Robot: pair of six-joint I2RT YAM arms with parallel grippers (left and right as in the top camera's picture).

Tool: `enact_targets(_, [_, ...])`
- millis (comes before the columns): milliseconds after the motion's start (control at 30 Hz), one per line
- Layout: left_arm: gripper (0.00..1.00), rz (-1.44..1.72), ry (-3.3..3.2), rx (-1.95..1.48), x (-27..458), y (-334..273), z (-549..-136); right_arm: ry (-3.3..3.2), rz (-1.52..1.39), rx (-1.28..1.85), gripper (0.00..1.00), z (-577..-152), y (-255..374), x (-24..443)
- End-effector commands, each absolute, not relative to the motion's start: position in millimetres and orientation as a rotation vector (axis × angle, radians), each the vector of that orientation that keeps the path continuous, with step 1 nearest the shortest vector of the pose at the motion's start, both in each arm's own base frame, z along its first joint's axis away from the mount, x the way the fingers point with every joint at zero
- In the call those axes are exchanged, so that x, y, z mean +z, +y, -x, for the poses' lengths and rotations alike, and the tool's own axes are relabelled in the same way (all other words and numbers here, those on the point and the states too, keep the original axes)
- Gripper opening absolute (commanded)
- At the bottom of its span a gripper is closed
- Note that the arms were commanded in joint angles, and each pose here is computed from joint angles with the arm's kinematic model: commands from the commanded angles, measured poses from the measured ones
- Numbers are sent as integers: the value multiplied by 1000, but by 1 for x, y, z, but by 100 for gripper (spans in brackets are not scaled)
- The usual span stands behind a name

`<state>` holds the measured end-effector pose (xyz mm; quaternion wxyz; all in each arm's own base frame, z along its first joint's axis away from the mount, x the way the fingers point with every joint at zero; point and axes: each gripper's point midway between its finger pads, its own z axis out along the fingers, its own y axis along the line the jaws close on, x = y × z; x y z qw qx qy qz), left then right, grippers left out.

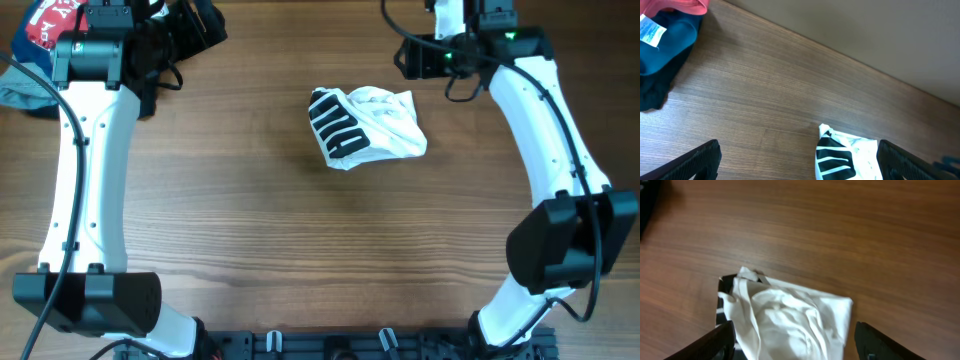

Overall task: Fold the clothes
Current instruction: 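Adjust the bundle's right side with the right gripper and lift away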

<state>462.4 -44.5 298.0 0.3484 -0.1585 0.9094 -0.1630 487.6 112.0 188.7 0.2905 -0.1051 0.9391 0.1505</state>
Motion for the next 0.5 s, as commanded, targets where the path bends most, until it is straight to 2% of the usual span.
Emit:
enact_targets(0, [100, 403, 2369, -406, 293, -43, -464, 2596, 380, 459, 75, -492, 137, 132])
enact_targets(133, [100, 403, 2369, -406, 293, -43, -464, 2689, 408, 506, 68, -488, 152, 81])
enact_targets(267, [100, 403, 2369, -406, 293, -43, -464, 2711, 442, 585, 64, -487, 169, 55])
enact_targets(300, [100, 403, 2370, -406, 293, -43, -464, 2711, 449, 608, 61, -486, 173, 52])
enact_targets(333, [100, 403, 2370, -405, 293, -43, -464, 2708, 457, 632, 56, -485, 177, 53])
enact_targets(400, [100, 403, 2369, -405, 293, -43, -464, 2702, 454, 639, 34, -485, 179, 54])
enact_targets(467, [100, 403, 2369, -405, 293, -43, -464, 2688, 426, 638, 6, -491, 177, 62])
